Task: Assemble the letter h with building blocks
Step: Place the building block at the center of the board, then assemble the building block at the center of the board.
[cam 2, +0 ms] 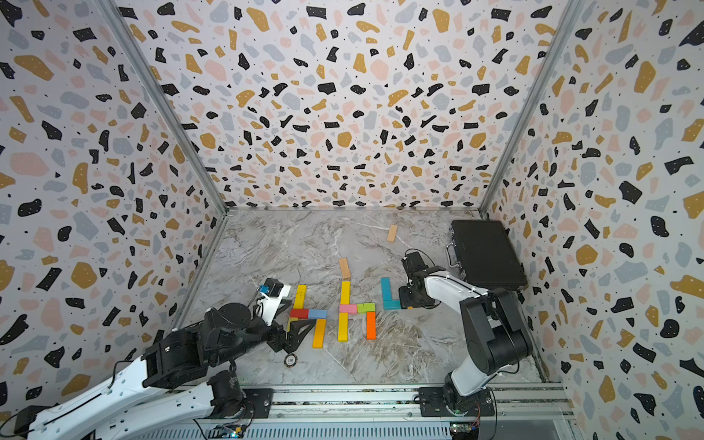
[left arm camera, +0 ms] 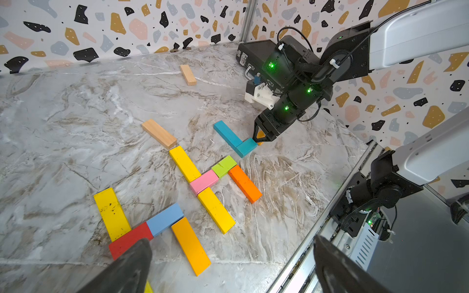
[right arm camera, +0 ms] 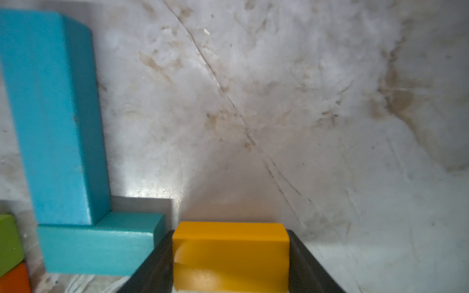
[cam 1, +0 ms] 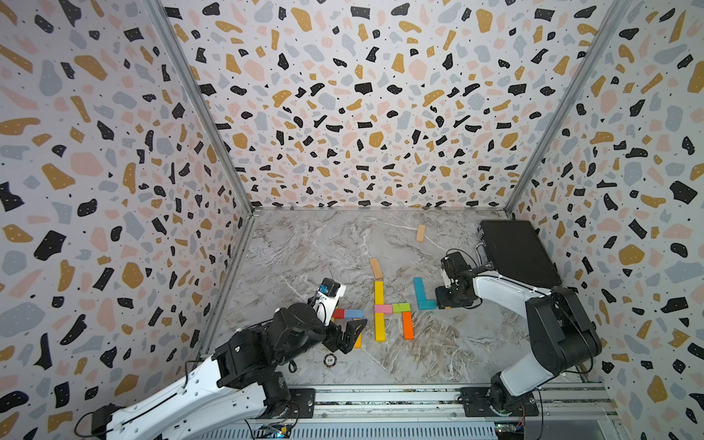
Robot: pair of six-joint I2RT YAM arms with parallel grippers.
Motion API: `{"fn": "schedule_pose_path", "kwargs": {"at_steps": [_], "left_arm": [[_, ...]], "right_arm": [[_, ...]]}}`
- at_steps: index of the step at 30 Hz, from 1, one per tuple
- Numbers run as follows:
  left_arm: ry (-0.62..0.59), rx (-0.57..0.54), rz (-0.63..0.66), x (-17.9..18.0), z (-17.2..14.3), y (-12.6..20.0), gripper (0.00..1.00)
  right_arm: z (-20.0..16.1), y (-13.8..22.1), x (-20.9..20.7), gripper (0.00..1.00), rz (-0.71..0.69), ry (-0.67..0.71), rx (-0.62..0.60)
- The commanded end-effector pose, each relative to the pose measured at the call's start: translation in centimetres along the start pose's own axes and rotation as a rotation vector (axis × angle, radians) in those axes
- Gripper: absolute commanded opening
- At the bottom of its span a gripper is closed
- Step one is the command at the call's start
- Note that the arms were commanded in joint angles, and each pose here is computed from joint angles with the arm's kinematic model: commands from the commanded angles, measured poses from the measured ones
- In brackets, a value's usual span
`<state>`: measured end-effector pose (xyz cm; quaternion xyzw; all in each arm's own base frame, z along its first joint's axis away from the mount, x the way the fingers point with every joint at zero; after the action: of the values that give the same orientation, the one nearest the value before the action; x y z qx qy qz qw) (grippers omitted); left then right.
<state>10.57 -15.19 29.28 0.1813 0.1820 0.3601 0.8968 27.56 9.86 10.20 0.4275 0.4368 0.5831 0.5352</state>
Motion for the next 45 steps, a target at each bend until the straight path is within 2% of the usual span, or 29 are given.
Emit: {"fn": "schedule_pose_path", "kwargs": {"at_steps": [1, 16, 24, 29, 38, 45], "left_arm": [[0.001, -0.018, 0.000, 0.0, 0.2, -0.2, 0.99], [-0.001, -0.010, 0.000, 0.0, 0.1, -0.5, 0.99], [-0.003, -0.008, -0.003, -0.1, 0.1, -0.6, 0.99], [-0.005, -0.005, 0.000, -0.1, 0.1, -0.7, 0.99], [-0.005, -0.005, 0.000, -0.1, 0.1, -0.6, 0.99], [-0.005, -0.007, 0.002, 0.0, 0.1, -0.6, 0.99]], "right_arm": [[0.9, 0.5, 0.0, 0.66, -0.002, -0.001, -0.028], [1.0, 0.3, -0.2, 0.72, -0.006, -0.018, -0.035], [1.5, 2.8, -0.6, 0.78, -0.019, -0.047, -0.122], [1.5, 4.3, -0.9, 0.87, 0.014, -0.108, -0.186], [1.2, 2.3, -2.2, 0.90, 0.153, -0.281, -0.114], [0.8, 1.6, -1.9, 0.90, 0.227, -0.296, -0.081]]}}
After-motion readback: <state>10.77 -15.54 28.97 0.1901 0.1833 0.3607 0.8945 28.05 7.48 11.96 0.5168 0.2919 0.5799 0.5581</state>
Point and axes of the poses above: each gripper's point midway between its finger pads, its own y axis back along the fingers, its own x axis along the line the jaws close on, z = x × y, the point moved 8 cm from there along y, back along the fingers, and after that the axes turned 4 degrees about -y, right-handed, at the moved point
